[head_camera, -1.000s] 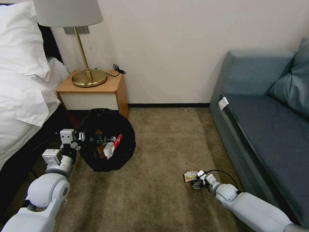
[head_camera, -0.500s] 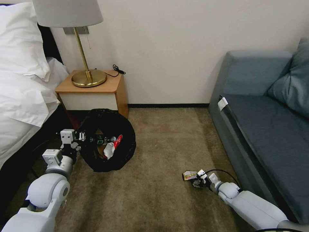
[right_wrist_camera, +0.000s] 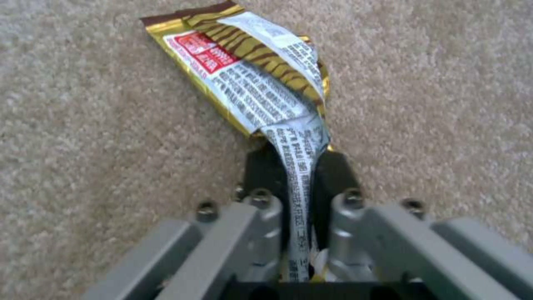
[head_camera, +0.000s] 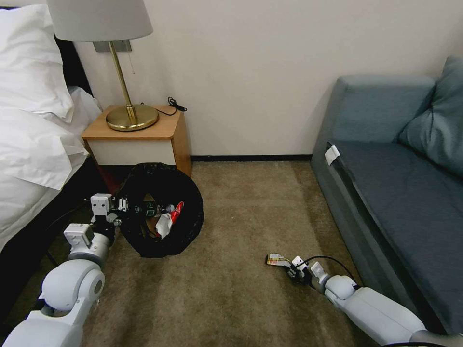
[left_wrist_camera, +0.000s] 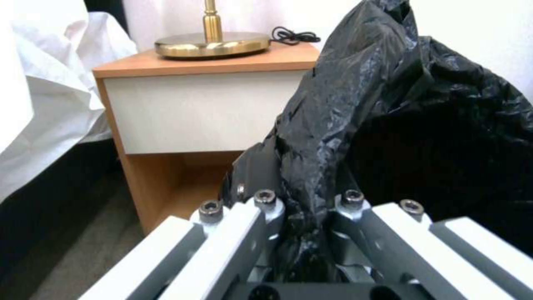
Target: Pick up the trash bin, then pick up the garbage on the floor and place it into the trash bin.
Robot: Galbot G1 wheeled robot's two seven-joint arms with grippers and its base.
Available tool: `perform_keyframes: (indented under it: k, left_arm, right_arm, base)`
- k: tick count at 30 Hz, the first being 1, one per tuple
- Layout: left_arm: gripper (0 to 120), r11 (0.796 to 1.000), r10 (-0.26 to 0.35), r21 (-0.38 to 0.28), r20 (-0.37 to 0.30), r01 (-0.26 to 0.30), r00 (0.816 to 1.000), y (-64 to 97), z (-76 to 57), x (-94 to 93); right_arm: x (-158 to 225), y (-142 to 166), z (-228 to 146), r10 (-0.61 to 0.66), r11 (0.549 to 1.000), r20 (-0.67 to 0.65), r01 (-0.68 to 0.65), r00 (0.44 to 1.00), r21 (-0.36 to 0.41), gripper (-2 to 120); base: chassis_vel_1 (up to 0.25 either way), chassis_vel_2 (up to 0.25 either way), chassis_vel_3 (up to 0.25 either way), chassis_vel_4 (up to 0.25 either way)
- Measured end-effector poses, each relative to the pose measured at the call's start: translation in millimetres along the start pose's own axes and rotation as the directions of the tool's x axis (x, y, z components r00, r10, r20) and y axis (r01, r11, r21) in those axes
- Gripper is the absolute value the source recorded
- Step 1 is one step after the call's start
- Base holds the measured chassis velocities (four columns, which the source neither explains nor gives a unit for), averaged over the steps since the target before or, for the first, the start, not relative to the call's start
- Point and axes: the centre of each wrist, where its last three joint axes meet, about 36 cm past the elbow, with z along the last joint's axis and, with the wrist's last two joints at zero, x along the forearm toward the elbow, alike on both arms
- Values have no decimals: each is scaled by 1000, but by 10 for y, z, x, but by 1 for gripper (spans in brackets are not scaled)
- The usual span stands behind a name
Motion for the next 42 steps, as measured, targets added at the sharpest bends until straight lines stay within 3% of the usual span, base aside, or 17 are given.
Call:
perform_keyframes:
  k: [4,18,28,31,35,37,42]
  left_arm:
    - [4,1000,-1,-2,-3,1,1000,4,5,4]
    - [4,1000,-8,-6,6,8,1000,23,-35,-17]
    - [4,1000,-8,-2,5,8,1000,9,-32,-17]
    - [4,1000,-10,0,1,10,1000,5,-11,-16]
    - [4,1000,-11,2,0,11,1000,5,-3,-20]
    - [4,1000,-13,3,2,13,1000,8,-3,-39]
    - [4,1000,-14,11,4,14,1000,15,-6,-69]
  right_arm:
    - [19,-13,4,7,1000,2,-7,1000,-2,0]
    - [134,-109,-166,33,999,51,-32,998,-19,0]
    - [240,-230,-490,64,997,167,-57,984,-44,0]
    - [288,-444,-851,105,994,304,-93,947,-53,0]
    - [310,-548,-1069,128,992,377,-110,917,-69,0]
    - [383,-678,-1453,145,989,476,-112,867,-98,0]
    - [450,-708,-1817,135,989,561,-80,816,-122,0]
  base:
    - [0,0,0,0]
    - [0,0,0,0]
    - [0,0,0,0]
    - [0,0,0,0]
    - [0,0,0,0]
    - [0,0,0,0]
    - [0,0,0,0]
